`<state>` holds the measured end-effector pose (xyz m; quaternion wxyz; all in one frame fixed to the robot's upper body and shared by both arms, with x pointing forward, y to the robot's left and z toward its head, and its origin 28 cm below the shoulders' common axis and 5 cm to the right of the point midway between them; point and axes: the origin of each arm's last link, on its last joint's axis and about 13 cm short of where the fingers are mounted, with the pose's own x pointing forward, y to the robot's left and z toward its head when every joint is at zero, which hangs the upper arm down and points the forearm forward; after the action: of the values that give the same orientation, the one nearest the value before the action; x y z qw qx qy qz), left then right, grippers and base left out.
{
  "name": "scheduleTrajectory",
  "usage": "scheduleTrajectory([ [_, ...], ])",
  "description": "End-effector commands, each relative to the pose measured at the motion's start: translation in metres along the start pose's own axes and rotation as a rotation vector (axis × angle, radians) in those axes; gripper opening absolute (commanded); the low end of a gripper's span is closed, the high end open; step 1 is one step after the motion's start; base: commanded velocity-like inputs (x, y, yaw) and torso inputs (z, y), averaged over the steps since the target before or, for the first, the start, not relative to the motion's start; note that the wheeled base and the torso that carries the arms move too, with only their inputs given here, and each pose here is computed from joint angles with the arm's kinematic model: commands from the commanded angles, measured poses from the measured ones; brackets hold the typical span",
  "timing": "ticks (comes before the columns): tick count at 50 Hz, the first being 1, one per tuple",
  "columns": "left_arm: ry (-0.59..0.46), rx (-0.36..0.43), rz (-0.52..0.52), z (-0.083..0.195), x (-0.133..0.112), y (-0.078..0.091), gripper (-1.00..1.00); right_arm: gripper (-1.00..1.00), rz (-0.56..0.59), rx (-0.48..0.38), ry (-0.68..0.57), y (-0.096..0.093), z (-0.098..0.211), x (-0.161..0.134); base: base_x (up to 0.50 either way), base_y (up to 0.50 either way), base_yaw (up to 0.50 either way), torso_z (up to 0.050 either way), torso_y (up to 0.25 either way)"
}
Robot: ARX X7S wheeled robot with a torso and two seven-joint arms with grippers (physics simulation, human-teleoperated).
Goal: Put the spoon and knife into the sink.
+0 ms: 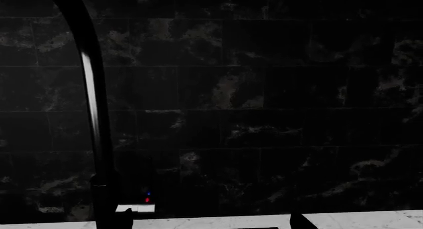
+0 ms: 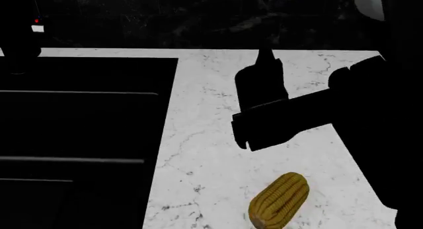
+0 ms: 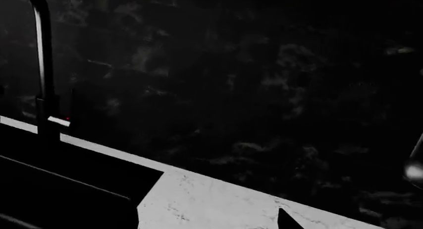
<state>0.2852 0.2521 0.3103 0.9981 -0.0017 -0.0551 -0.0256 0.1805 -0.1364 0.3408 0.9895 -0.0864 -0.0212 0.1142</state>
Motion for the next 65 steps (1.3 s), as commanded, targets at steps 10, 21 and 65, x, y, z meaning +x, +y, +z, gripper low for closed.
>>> scheduleTrajectory([
  [10,-0.006,-0.015,-0.003,0.001,0.002,-0.002,1.00,1.00,-0.313,0.045,-0.241,-0.002,-0.033,-0.034,0.00,0.00,0.00,0.000,0.000],
  [21,-0.006,-0.004,-0.002,-0.001,0.000,-0.003,1.00,1.00,-0.357,0.052,-0.342,-0.002,-0.042,-0.039,0.00,0.00,0.00,0.000,0.000],
  [65,-0.011,-0.001,-0.035,0.001,-0.013,-0.008,1.00,1.00,-0.328,0.134,-0.376,0.003,-0.036,-0.043,-0.15,0.49,0.00,0.000,0.000],
])
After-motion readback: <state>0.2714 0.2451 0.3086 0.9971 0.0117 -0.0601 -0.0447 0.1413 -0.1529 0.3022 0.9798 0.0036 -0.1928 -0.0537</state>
